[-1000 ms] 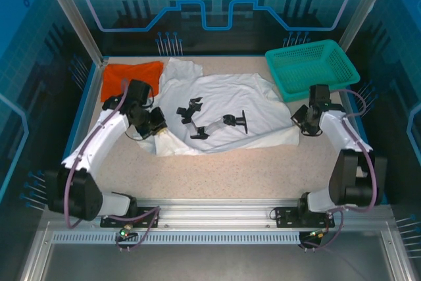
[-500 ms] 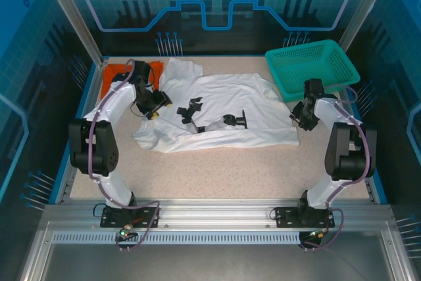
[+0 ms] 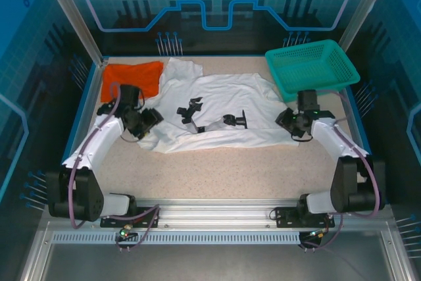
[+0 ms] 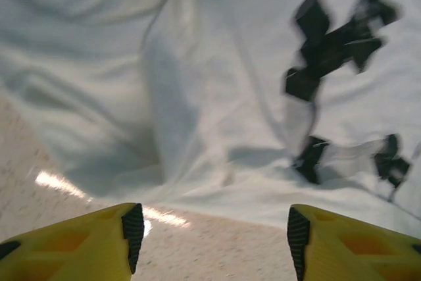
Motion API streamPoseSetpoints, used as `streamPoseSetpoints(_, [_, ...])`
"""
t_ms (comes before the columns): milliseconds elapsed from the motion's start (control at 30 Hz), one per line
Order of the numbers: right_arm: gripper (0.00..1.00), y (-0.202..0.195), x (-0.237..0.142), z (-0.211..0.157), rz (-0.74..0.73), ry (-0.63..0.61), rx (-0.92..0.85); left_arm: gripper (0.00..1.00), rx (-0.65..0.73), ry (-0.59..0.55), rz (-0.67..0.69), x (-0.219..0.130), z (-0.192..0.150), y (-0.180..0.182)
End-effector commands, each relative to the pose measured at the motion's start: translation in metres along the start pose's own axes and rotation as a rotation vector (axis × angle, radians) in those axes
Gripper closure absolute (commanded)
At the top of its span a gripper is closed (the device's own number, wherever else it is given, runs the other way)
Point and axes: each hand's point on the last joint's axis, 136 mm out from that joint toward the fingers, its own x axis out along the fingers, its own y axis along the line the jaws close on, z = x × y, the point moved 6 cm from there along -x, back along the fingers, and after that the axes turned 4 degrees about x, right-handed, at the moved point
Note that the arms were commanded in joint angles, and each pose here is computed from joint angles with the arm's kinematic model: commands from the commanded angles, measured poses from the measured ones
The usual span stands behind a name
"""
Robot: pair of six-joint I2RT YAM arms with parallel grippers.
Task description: Fold and stack the t-shirts
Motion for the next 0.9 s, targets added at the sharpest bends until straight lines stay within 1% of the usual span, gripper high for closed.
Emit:
streamPoseSetpoints(0, [0.68,0.017,0.020,-0.014,0.042,0.109,-0.086,0.39,-0.049,-0.005,0.001,0.014,-0.005,0.011])
streamPoseSetpoints(67, [0.68,0.024,0.027,-0.018,0.040,0.133,-0.106,0.40,-0.069,-0.037,0.065,0.019,-0.001,0.021])
streamPoseSetpoints(133, [0.68,0.025,0.032,-0.020,0.010,0.138,-0.119,0.39,-0.128,-0.059,0.100,0.023,0.005,0.030])
streamPoseSetpoints(367, [0.68,0.020,0.045,-0.022,-0.036,0.149,-0.125,0.40,-0.331,-0.085,0.144,0.045,0.008,0.050])
streamPoseSetpoints(467, [0.68,0.019,0.049,-0.022,-0.048,0.148,-0.124,0.43,-0.408,-0.060,0.116,0.059,0.010,0.054])
streamPoseSetpoints(567, [0.68,0.018,0.054,-0.021,-0.055,0.155,-0.126,0.45,-0.426,-0.021,0.113,0.072,0.011,0.053])
streamPoseSetpoints(700, [0.68,0.016,0.059,-0.020,-0.061,0.163,-0.119,0.46,-0.447,-0.023,0.134,0.083,0.011,0.061])
streamPoseSetpoints(733, [0.68,0.015,0.060,-0.020,-0.062,0.165,-0.114,0.48,-0.450,-0.011,0.132,0.086,0.010,0.061])
streamPoseSetpoints(800, [0.68,0.012,0.061,-0.019,-0.075,0.170,-0.104,0.54,-0.443,0.003,0.137,0.089,0.009,0.062])
streamPoseSetpoints(867, [0.68,0.004,0.061,-0.018,-0.104,0.168,-0.078,0.65,-0.441,-0.010,0.160,0.087,0.007,0.067])
